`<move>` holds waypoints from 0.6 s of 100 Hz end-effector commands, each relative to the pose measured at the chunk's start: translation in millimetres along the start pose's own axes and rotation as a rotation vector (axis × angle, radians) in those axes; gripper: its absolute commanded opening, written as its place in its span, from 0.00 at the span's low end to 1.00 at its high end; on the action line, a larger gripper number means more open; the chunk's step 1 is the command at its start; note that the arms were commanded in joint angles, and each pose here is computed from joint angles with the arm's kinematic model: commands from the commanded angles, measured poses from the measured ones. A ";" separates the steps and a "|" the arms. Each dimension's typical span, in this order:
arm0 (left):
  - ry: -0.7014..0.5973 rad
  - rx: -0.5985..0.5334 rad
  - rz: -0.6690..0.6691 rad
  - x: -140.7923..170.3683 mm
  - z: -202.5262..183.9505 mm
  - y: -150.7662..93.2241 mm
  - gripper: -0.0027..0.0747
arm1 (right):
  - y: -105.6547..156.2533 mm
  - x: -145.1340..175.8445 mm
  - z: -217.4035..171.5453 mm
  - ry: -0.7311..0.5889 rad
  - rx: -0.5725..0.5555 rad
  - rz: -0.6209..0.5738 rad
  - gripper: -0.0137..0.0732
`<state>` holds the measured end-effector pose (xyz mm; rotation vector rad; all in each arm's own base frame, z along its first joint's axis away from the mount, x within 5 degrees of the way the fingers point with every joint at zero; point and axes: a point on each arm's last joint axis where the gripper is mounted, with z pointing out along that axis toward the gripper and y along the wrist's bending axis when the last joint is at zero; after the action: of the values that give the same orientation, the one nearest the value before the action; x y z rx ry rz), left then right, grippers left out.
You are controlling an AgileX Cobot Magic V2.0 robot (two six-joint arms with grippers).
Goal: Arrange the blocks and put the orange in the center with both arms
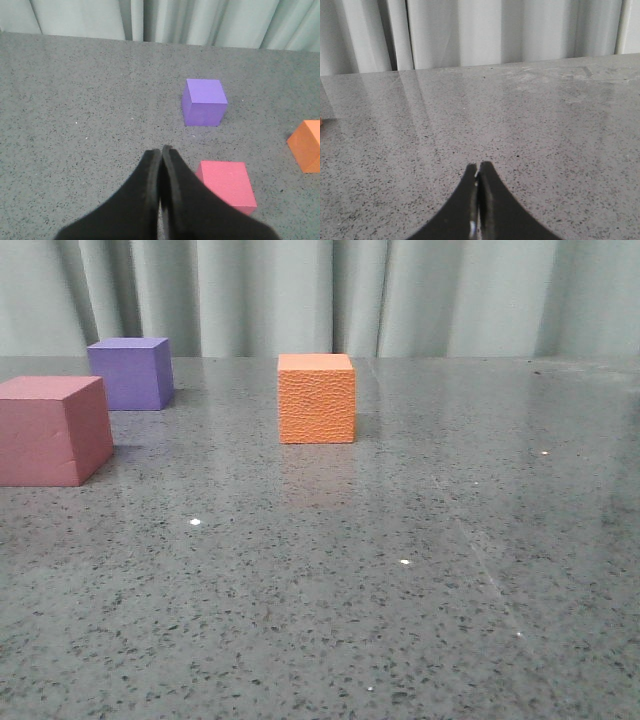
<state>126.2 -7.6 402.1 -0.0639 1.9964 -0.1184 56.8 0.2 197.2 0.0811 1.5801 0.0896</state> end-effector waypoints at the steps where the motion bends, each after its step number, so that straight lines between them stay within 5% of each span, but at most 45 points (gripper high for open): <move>1: -0.095 0.015 0.016 -14.8 -5.6 -2.2 0.07 | 1.5 -12.8 -1.9 -0.110 -0.010 -0.008 0.08; 9: -0.095 0.023 0.063 -14.7 -5.7 -3.1 0.24 | 1.5 -12.8 -1.9 -0.110 -0.010 -0.008 0.08; 29: -0.093 0.045 0.047 -14.5 -5.7 -5.0 0.96 | 1.5 -12.8 -1.9 -0.110 -0.010 -0.008 0.08; 43: -0.089 0.068 0.022 -14.4 -5.3 -7.0 0.86 | 1.5 -12.8 -1.9 -0.110 -0.010 -0.008 0.08; 60: -0.126 0.186 -0.055 -18.3 -6.2 -17.6 0.86 | 1.5 -12.8 -1.9 -0.110 -0.010 -0.008 0.08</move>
<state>126.5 -17.0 402.5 0.0009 1.9958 -0.2220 56.8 0.2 197.3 0.0809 1.5780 0.0898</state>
